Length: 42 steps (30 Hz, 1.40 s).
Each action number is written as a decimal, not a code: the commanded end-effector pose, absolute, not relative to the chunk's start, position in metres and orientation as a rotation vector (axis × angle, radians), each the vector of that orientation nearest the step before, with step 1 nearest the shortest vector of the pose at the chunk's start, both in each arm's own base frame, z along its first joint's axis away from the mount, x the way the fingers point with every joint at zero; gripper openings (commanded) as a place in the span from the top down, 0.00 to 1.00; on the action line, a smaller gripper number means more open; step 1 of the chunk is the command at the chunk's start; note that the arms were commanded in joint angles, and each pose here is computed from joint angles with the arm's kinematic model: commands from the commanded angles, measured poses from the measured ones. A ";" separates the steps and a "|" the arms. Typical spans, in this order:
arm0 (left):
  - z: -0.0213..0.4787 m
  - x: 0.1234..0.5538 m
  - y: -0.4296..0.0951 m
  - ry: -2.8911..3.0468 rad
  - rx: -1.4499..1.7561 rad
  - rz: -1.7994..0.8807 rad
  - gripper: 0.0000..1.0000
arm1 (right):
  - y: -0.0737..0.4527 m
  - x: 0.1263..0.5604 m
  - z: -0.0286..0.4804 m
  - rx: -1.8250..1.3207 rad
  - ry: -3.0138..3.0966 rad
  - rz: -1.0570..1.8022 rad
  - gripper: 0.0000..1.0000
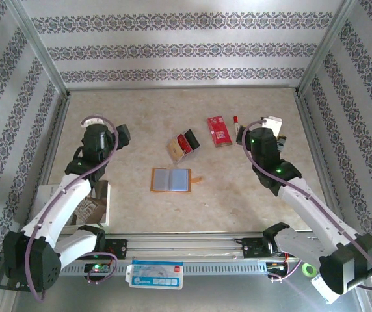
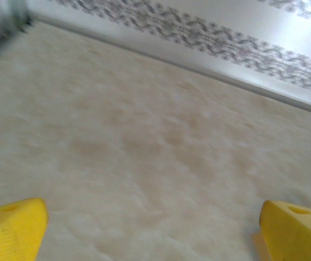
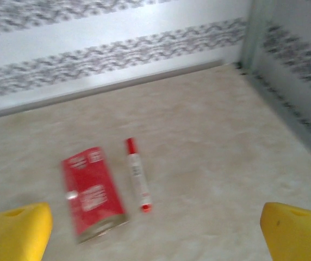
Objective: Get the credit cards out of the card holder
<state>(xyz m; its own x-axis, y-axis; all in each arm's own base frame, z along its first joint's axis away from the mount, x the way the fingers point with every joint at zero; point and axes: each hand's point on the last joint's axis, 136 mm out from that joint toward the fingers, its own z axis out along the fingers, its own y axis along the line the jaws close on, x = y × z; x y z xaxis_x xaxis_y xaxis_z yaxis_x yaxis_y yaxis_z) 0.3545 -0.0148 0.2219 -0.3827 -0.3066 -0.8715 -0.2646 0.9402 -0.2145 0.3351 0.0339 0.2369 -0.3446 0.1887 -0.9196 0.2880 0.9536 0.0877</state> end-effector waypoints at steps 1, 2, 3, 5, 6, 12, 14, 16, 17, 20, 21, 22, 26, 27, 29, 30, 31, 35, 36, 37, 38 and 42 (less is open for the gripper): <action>0.236 0.350 0.025 1.784 -0.416 0.209 0.00 | -0.001 0.333 0.221 0.387 1.884 -0.292 0.02; 0.232 0.347 0.028 1.756 -0.404 0.233 0.00 | -0.006 0.332 0.215 0.396 1.882 -0.310 0.02; 0.227 0.343 0.030 1.728 -0.382 0.259 0.00 | -0.013 0.331 0.207 0.403 1.885 -0.336 0.02; 0.216 0.334 0.036 1.692 -0.372 0.308 0.00 | -0.022 0.329 0.193 0.414 1.881 -0.372 0.02; 0.210 0.329 0.040 1.685 -0.375 0.335 0.00 | -0.027 0.328 0.186 0.414 1.885 -0.385 0.02; 0.173 0.329 0.026 1.764 -0.233 0.294 0.00 | -0.040 0.326 0.148 0.368 1.914 -0.410 0.02; 0.163 0.337 0.011 1.803 -0.138 0.239 0.00 | -0.039 0.329 0.141 0.342 1.914 -0.387 0.02; 0.151 0.343 0.009 1.843 -0.106 0.254 0.00 | -0.033 0.334 0.136 0.287 1.924 -0.345 0.02; 0.147 0.344 0.010 1.852 -0.101 0.270 0.00 | -0.029 0.337 0.137 0.264 1.915 -0.322 0.02; 0.135 0.352 0.010 1.865 -0.051 0.255 0.00 | -0.018 0.343 0.128 0.193 1.895 -0.245 0.02; 0.130 0.355 0.006 1.875 -0.014 0.217 0.00 | -0.016 0.345 0.128 0.186 1.887 -0.222 0.02; 0.127 0.358 0.004 1.878 0.003 0.193 0.00 | -0.013 0.348 0.129 0.171 1.879 -0.201 0.02; 0.122 0.369 0.007 1.850 -0.006 0.129 0.00 | -0.003 0.361 0.129 0.091 1.865 -0.172 0.02; 0.121 0.373 0.006 1.851 0.008 0.107 0.00 | -0.002 0.365 0.129 0.075 1.870 -0.166 0.02; 0.119 0.381 0.003 1.873 0.019 0.057 0.00 | 0.000 0.371 0.129 0.058 1.865 -0.148 0.02; 0.116 0.382 0.000 1.889 0.033 0.026 0.00 | 0.001 0.374 0.132 0.047 1.841 -0.142 0.02; 0.115 0.383 -0.002 1.879 0.037 0.002 0.00 | 0.002 0.377 0.132 0.039 1.826 -0.132 0.02; 0.099 0.386 -0.010 1.840 0.079 -0.042 0.00 | -0.001 0.386 0.115 0.051 1.843 -0.102 0.02; 0.097 0.387 -0.008 1.831 0.070 -0.034 0.00 | 0.000 0.387 0.113 0.048 1.837 -0.098 0.02; 0.095 0.388 -0.006 1.825 0.056 -0.026 0.00 | 0.000 0.387 0.110 0.046 1.837 -0.097 0.02; 0.096 0.390 -0.004 1.822 0.047 -0.017 0.00 | -0.001 0.388 0.107 0.052 1.840 -0.102 0.02; 0.090 0.397 0.008 1.882 -0.021 0.032 0.00 | -0.006 0.389 0.105 0.090 1.847 -0.117 0.02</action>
<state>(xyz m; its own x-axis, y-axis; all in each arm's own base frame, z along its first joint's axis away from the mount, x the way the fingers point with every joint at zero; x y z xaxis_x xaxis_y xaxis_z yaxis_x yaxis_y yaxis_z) 0.3832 -0.0018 0.0679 -0.3763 0.0244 -0.9262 0.0182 0.9997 0.0190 0.3787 -0.0032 0.0815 -0.3615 -0.0143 -0.9323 0.1078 0.9925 -0.0570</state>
